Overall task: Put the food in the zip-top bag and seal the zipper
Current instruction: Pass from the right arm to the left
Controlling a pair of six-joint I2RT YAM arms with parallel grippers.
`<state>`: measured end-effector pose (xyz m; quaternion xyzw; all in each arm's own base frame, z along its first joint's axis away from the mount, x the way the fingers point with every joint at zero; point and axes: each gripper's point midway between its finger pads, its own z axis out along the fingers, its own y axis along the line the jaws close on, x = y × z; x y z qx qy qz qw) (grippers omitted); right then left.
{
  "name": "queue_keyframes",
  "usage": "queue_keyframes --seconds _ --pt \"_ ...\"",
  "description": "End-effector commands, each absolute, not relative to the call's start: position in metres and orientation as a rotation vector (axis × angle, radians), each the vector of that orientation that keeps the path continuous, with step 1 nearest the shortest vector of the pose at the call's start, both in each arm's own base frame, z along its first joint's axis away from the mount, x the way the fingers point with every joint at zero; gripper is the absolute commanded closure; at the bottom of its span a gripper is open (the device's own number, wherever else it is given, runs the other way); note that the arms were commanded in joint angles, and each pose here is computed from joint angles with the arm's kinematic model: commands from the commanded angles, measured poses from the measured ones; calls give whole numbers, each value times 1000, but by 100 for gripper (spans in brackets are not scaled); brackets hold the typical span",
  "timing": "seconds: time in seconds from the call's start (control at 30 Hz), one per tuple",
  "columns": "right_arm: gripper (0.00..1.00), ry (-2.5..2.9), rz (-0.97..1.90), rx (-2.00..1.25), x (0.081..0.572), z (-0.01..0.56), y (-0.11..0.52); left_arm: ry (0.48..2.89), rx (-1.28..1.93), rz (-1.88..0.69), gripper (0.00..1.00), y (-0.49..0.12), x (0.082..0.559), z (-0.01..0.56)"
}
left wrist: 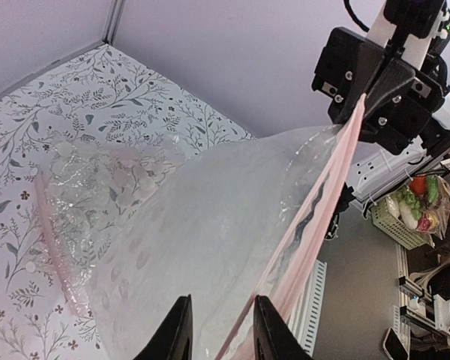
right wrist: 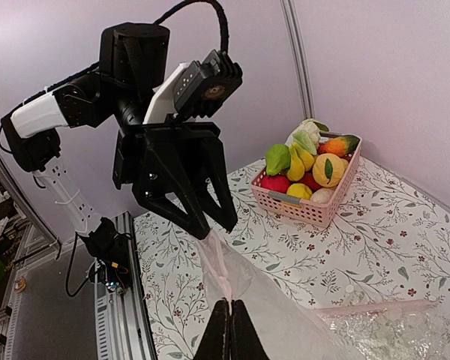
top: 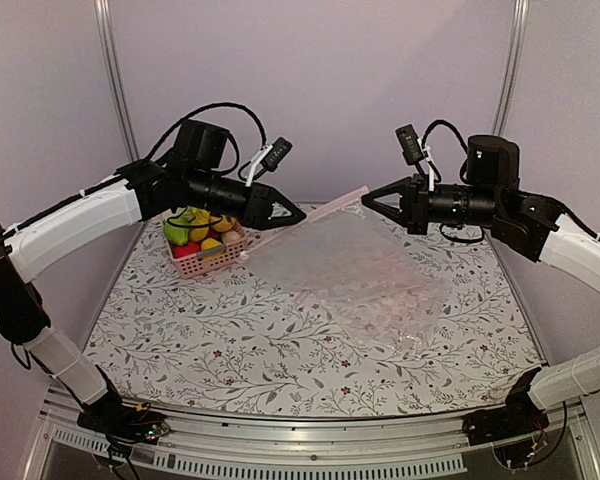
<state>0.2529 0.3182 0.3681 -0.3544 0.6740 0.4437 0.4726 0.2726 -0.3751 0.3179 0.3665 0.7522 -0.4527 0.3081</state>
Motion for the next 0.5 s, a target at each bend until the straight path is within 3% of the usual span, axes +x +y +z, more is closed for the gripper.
queue_keyframes --seconds 0.0,0.17,0.47 --pt "100 1636 1081 -875 252 375 320 1988 1044 -1232 72 -380 261 310" --pt "100 1635 1080 -875 251 376 320 2001 1069 -1237 75 -385 256 305" --pt "100 1642 1069 -867 254 374 319 1980 1094 -1242 97 -386 251 308"
